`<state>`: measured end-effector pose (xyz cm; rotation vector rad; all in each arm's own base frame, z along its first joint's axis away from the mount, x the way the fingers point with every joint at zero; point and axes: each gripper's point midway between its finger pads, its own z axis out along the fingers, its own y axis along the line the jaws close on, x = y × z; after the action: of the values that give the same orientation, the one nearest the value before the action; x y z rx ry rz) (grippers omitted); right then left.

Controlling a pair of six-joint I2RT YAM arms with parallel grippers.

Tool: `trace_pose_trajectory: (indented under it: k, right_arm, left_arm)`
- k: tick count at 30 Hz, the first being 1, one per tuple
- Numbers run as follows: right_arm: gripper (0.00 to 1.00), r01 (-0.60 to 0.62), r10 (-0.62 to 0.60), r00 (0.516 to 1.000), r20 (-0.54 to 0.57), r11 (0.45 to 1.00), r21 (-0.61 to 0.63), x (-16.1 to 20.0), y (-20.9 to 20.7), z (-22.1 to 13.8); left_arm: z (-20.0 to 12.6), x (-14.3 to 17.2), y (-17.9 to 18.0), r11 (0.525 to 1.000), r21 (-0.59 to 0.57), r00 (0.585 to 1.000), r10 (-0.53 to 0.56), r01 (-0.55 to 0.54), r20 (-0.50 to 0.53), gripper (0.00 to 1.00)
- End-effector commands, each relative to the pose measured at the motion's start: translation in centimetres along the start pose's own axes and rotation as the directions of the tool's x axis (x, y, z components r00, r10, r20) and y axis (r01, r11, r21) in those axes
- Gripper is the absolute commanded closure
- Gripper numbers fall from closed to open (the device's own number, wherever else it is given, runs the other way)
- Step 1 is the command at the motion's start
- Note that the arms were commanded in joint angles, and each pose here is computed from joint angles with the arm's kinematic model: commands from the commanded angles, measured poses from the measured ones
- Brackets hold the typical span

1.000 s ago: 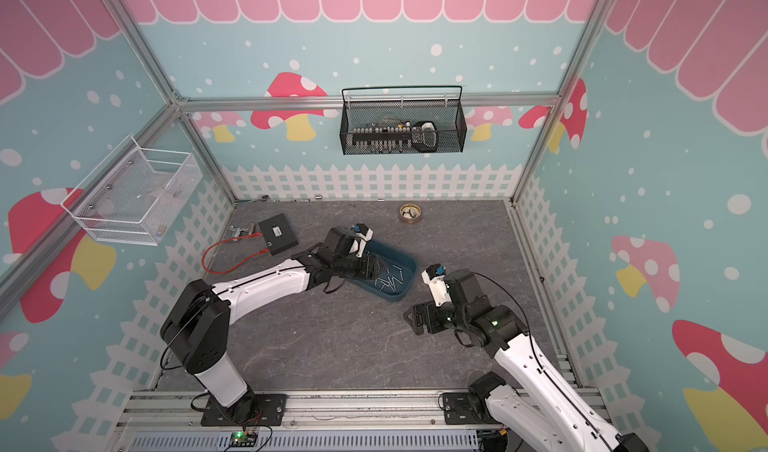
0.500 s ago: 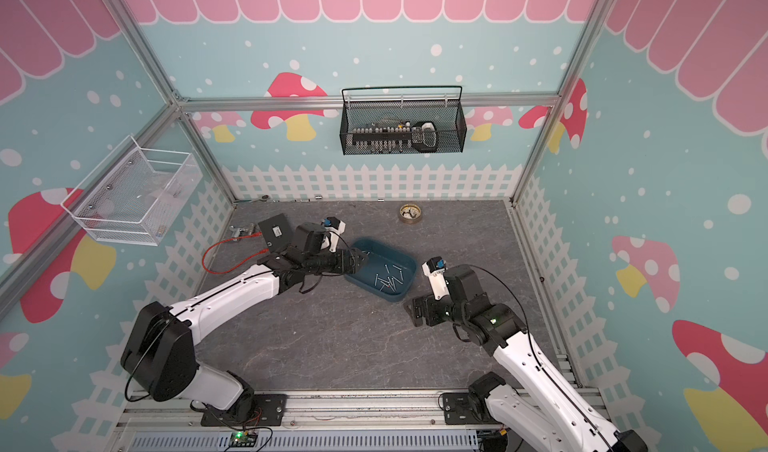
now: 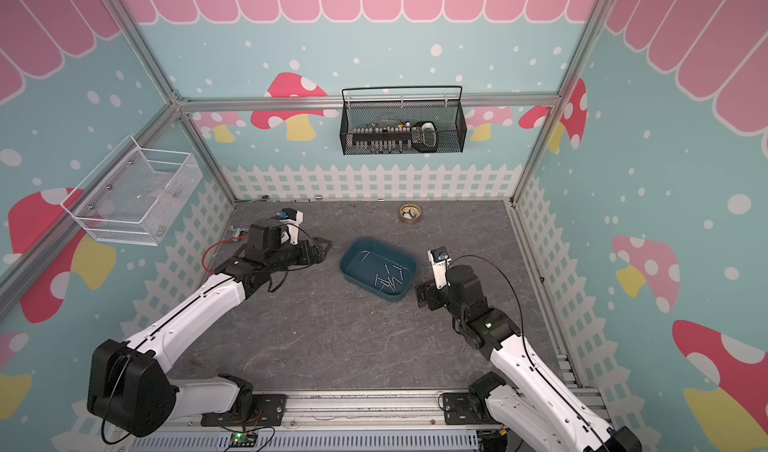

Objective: Put the screws on the desktop into the storage box
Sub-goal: Reset both arms

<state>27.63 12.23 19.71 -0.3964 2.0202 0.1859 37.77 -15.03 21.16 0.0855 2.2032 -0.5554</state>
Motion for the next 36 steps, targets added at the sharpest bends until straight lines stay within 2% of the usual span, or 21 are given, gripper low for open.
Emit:
trace_pose_trajectory:
  k: [1, 6, 10, 16, 23, 30, 36]
  right_arm:
    - [0.05, 0.036, -0.065, 0.979, 0.194, 0.988, 0.149, -2.6, -2.8, -0.3]
    - [0.04, 0.019, -0.074, 0.975, 0.211, 0.967, 0.253, -1.8, -6.1, 0.9]
    - [0.03, -0.018, -0.053, 0.973, 0.225, 0.954, 0.299, -1.4, -8.6, 2.0]
    - [0.01, -0.072, -0.007, 0.969, 0.247, 0.948, 0.31, -0.5, -12.5, 4.2]
    - [0.01, -0.086, -0.007, 0.961, 0.276, 0.943, 0.321, 0.6, -15.7, 5.7]
    - [0.01, -0.083, -0.02, 0.941, 0.337, 0.954, 0.288, 1.8, -16.0, 6.4]
    - [0.01, -0.039, -0.064, 0.915, 0.399, 0.969, 0.246, 3.1, -14.4, 6.2]
  left_arm:
    - [-0.9, 0.0, 1.9, 0.998, -0.054, 1.0, 0.015, -0.014, 0.019, 0.01]
    - [-2.0, -0.5, 3.6, 0.997, -0.069, 0.997, -0.013, 0.019, 0.075, 0.01]
    - [-3.2, -1.1, 4.1, 0.995, -0.099, 0.989, 0.025, -0.011, 0.143, 0.01]
    - [-5.5, -2.2, 4.8, 0.987, -0.158, 0.959, 0.083, -0.04, 0.272, 0.01]
    - [-6.2, -2.0, 7.0, 0.971, -0.24, 0.948, 0.087, -0.011, 0.307, 0.01]
    - [-5.7, -1.3, 8.1, 0.973, -0.23, 0.945, 0.079, -0.005, 0.316, 0.01]
    - [-4.9, -1.1, 8.6, 0.976, -0.217, 0.927, 0.104, -0.026, 0.359, 0.01]
